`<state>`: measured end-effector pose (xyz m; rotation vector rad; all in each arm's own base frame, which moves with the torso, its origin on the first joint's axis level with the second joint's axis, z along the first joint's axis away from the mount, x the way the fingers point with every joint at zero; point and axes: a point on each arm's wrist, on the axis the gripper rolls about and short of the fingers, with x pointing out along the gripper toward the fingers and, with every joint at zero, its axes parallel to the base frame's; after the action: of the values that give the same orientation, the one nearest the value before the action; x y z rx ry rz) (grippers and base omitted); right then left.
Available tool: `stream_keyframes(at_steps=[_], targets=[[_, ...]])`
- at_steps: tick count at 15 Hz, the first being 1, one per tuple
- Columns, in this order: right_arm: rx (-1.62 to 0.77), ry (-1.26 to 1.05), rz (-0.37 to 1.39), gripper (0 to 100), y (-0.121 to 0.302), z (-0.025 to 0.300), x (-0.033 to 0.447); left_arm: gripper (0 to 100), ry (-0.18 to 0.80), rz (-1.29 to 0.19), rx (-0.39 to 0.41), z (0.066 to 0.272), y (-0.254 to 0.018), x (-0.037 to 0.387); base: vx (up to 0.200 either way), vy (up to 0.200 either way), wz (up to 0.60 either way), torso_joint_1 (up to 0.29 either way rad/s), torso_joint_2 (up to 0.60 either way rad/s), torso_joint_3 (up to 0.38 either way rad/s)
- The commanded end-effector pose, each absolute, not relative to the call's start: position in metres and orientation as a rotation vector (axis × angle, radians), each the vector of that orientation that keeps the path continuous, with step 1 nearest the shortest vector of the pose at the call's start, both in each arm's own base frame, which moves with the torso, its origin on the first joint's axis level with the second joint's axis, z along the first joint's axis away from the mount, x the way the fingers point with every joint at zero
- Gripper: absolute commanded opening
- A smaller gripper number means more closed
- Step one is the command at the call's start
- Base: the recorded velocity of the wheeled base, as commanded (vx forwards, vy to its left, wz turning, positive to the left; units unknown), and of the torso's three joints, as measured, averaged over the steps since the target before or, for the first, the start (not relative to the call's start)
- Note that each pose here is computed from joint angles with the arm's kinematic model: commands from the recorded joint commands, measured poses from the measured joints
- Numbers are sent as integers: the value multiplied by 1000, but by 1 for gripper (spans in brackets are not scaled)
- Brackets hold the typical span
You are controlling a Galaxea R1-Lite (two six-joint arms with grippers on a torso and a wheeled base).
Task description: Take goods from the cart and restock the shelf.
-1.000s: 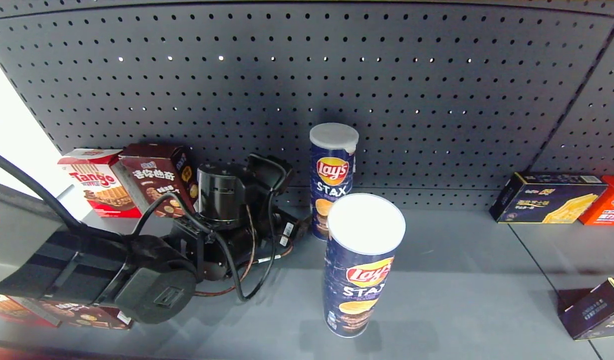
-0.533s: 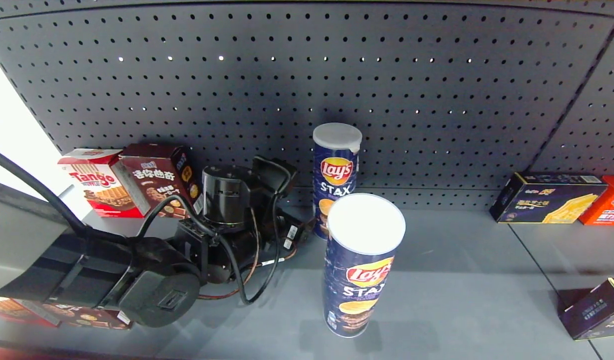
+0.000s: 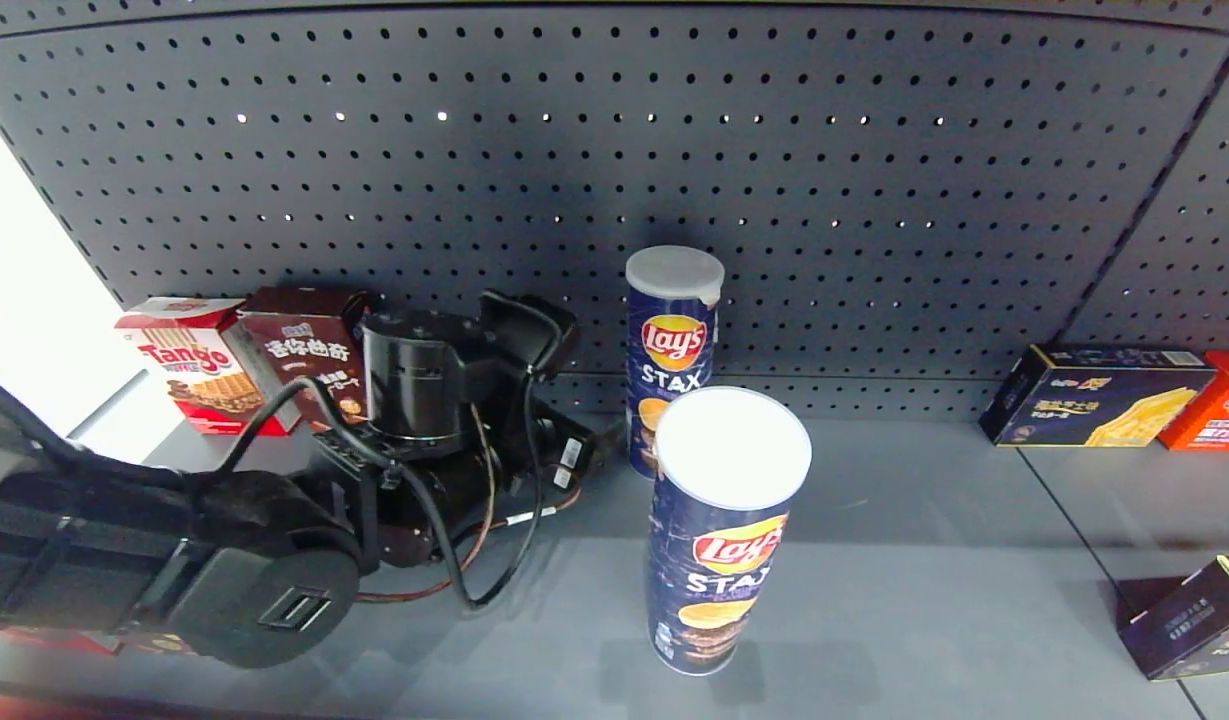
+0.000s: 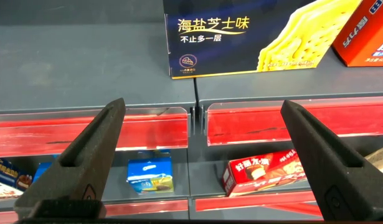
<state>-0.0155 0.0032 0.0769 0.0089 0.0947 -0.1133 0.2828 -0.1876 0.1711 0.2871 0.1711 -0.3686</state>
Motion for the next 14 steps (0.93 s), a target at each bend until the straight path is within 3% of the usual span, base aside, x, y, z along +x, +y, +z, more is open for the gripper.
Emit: stream_keyframes(at_steps=[1, 5, 7, 11, 14], targets=[[9, 96, -113, 100, 3, 77, -15, 100, 68, -332, 257, 215, -167, 258, 0, 0, 0, 0, 0, 0], [9, 96, -113, 100, 3, 77, -15, 100, -35, -379, 197, 246, -155, 209, 0, 0, 0, 0, 0, 0], [9, 96, -113, 100, 3, 77, -15, 100, -78, -386, 165, 253, -135, 177, 0, 0, 0, 0, 0, 0], [9, 96, -113, 100, 3, 77, -15, 100, -115, -416, 150, 241, -95, 120, 0, 0, 0, 0, 0, 0], [9, 96, -113, 100, 3, 77, -15, 100, -201, -489, 109, 232, -67, 75, 0, 0, 0, 0, 0, 0]])
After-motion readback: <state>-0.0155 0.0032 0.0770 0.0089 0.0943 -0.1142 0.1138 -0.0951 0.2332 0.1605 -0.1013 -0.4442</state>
